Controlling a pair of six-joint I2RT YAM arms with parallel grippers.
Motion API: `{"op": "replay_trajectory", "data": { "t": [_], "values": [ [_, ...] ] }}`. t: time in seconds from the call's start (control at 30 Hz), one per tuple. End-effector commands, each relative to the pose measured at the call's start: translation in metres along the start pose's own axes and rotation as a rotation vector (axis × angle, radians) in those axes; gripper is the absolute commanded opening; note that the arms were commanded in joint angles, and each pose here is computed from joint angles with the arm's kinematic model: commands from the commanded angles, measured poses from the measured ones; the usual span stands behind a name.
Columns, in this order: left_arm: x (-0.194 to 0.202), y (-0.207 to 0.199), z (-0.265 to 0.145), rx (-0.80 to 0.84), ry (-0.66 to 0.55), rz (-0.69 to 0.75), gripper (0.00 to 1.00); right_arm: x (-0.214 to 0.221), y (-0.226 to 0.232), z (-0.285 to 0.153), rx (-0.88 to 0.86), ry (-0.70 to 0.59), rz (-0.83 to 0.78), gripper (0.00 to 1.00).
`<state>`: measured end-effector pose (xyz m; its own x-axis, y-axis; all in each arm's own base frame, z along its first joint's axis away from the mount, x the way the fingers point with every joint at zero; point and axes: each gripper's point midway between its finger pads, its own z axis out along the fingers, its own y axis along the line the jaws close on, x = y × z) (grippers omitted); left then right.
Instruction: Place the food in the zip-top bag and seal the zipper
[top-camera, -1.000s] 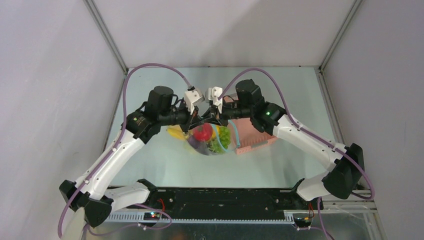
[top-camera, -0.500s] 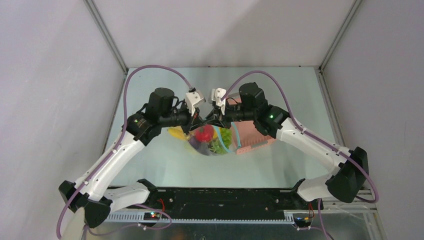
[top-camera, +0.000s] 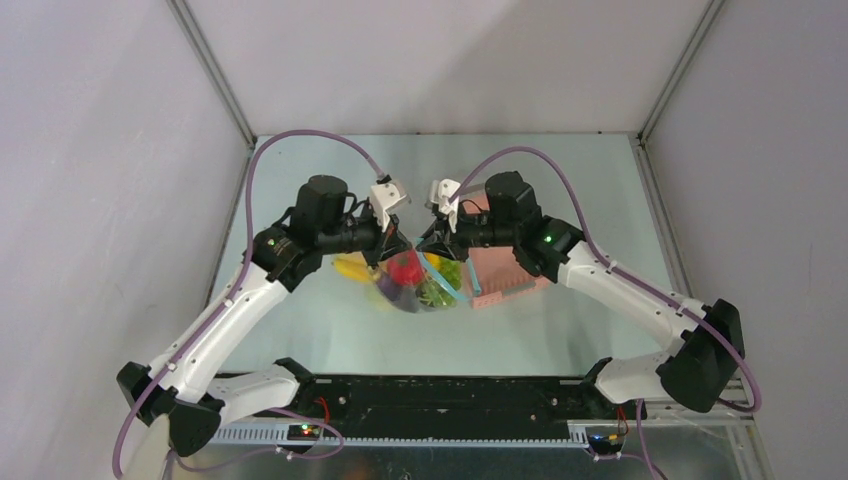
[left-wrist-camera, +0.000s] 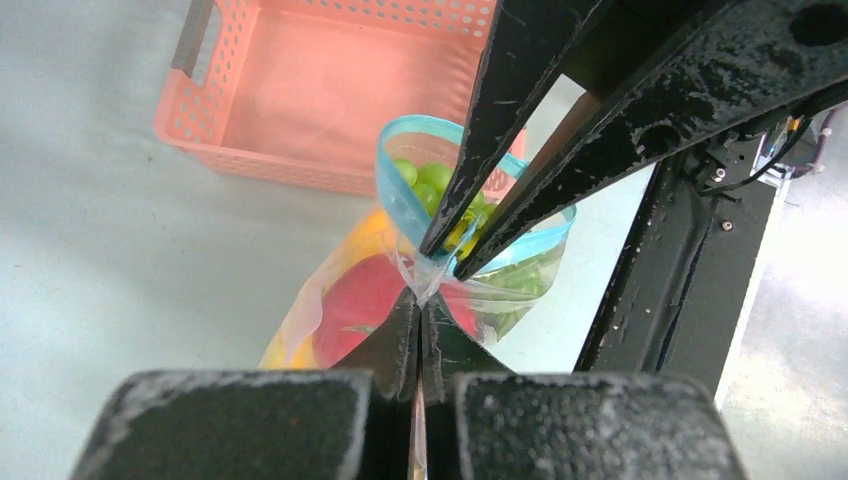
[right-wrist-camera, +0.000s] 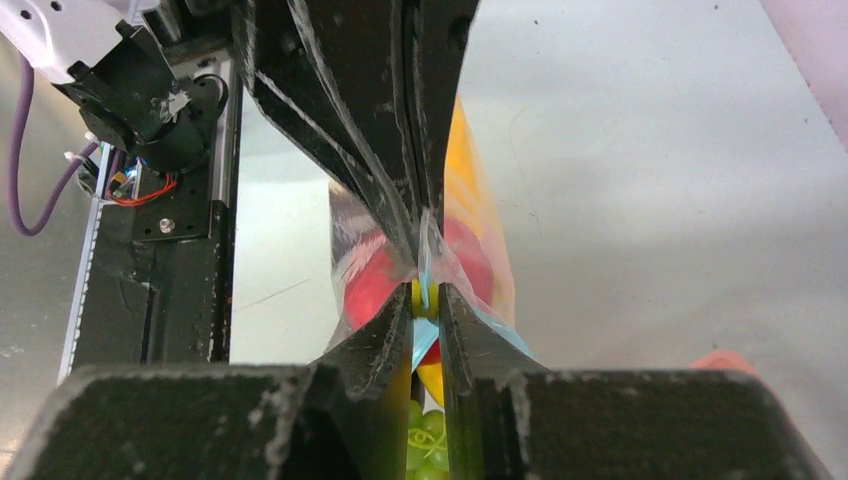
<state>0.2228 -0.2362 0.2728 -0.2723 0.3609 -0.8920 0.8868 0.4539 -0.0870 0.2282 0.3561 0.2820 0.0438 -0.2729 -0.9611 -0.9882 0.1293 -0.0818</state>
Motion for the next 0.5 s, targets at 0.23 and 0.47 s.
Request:
{"op": "replay_trajectory", "data": {
  "t": [0.23, 0.47],
  "values": [
    [-0.045, -0.004, -0.017, -0.005, -0.187, 0.087, 0.0, -0.013, 0.004, -0.019, 0.04, -0.091, 0.042, 0.26],
    [-0.044, -0.004, -0.017, -0.007, -0.186, 0.084, 0.0, -0.038, 0.004, -0.019, 0.028, -0.193, -0.004, 0.37]
  ]
}}
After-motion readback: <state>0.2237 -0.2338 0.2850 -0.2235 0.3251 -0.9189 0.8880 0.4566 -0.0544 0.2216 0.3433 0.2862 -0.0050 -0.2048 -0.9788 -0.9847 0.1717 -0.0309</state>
